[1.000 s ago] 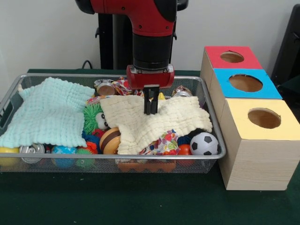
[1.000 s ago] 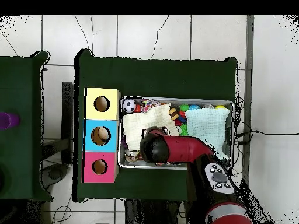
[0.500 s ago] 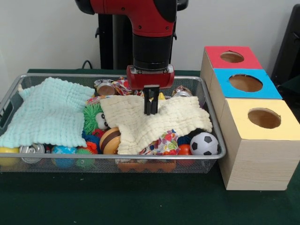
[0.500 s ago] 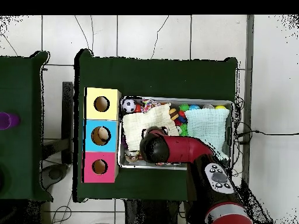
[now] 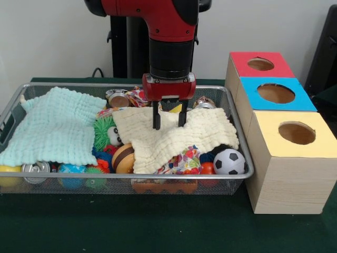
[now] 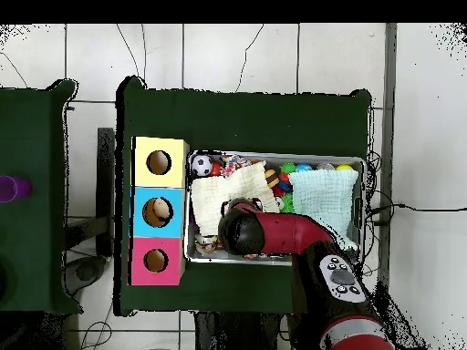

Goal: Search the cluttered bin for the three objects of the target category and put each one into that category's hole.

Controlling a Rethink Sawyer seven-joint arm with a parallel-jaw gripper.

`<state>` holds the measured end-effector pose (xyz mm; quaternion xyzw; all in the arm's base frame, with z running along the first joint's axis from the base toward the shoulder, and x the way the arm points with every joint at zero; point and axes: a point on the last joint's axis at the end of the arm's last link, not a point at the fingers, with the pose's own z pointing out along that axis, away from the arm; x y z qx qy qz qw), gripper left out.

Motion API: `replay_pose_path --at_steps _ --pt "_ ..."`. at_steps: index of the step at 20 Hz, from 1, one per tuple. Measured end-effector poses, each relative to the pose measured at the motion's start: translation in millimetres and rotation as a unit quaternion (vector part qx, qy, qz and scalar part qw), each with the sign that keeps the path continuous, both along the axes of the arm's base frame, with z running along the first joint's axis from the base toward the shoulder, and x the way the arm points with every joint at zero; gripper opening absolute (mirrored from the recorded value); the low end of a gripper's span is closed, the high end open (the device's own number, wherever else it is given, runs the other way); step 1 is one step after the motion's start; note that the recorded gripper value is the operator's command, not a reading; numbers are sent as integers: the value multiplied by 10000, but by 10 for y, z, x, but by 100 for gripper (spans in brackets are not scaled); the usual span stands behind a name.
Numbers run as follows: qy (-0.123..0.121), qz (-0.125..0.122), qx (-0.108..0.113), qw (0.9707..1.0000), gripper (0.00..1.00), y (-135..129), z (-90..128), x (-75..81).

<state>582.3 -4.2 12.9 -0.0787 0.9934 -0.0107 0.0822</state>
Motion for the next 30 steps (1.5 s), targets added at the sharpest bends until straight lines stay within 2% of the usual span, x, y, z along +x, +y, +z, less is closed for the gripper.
replay_pose_path --at_steps 12,21,30 --pt "40 -17 15 10000 100 -11 -37 -26" --pt "256 -90 93 9996 100 -42 -252 -167" --pt "218 -100 91 9997 100 -53 -266 -158"
